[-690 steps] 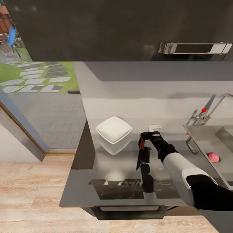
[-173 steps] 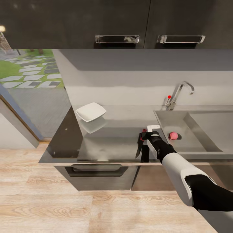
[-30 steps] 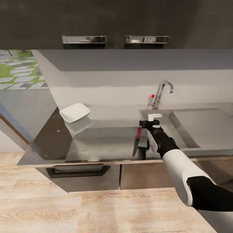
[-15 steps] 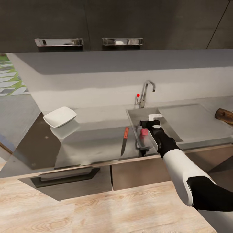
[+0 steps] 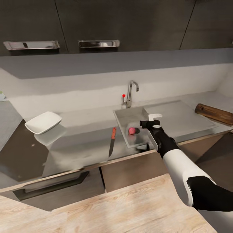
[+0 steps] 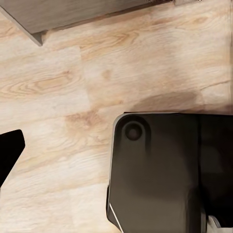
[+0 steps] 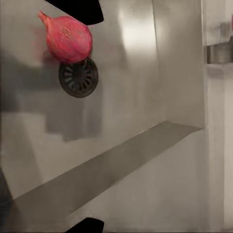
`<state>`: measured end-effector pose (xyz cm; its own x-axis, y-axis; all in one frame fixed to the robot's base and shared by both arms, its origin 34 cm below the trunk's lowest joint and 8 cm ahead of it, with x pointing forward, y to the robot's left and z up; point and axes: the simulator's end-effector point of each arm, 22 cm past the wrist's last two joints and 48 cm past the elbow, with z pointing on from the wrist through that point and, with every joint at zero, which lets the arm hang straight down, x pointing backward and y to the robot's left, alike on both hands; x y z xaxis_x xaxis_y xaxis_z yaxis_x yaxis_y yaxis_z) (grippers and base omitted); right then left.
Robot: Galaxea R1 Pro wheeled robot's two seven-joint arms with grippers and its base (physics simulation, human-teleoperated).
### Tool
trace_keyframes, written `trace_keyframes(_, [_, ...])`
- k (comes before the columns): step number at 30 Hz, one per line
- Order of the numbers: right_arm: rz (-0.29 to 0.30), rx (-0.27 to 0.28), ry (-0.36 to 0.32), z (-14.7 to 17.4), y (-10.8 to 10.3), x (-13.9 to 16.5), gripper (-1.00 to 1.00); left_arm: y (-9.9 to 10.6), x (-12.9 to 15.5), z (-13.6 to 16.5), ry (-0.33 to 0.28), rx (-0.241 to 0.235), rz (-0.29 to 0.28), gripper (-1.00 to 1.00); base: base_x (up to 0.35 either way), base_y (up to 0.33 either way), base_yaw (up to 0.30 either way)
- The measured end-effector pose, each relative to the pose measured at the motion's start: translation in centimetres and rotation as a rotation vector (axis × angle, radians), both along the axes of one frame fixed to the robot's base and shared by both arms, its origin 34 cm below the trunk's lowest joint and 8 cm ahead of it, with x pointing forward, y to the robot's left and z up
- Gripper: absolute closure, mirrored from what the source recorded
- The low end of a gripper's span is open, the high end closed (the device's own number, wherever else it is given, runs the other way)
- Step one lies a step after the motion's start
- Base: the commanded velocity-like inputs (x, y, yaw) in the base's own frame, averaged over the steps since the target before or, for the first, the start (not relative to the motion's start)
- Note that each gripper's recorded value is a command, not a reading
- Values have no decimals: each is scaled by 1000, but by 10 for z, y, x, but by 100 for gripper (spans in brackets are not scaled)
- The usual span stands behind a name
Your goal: In the kitchen, take the Vidalia onion out of the sink, dice it on the chopping board with the paring knife, put the diced onion into the bowl on the countertop, then place both the paring knife and the chopping board into the sink.
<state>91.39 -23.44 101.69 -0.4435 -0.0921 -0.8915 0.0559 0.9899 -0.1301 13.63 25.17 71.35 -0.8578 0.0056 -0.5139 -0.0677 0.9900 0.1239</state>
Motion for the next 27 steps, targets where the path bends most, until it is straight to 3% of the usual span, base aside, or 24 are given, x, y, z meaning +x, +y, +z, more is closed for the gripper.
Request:
trace_keyframes(7, [0,0,-4,3,0,0,-100,0,1,0,-3,0,0,-100,56,-61,-249])
trace_keyframes(27, [2,1,-13,11,1,-1,-100,0,2,0,-9,0,-1,-100,208,-208,-222])
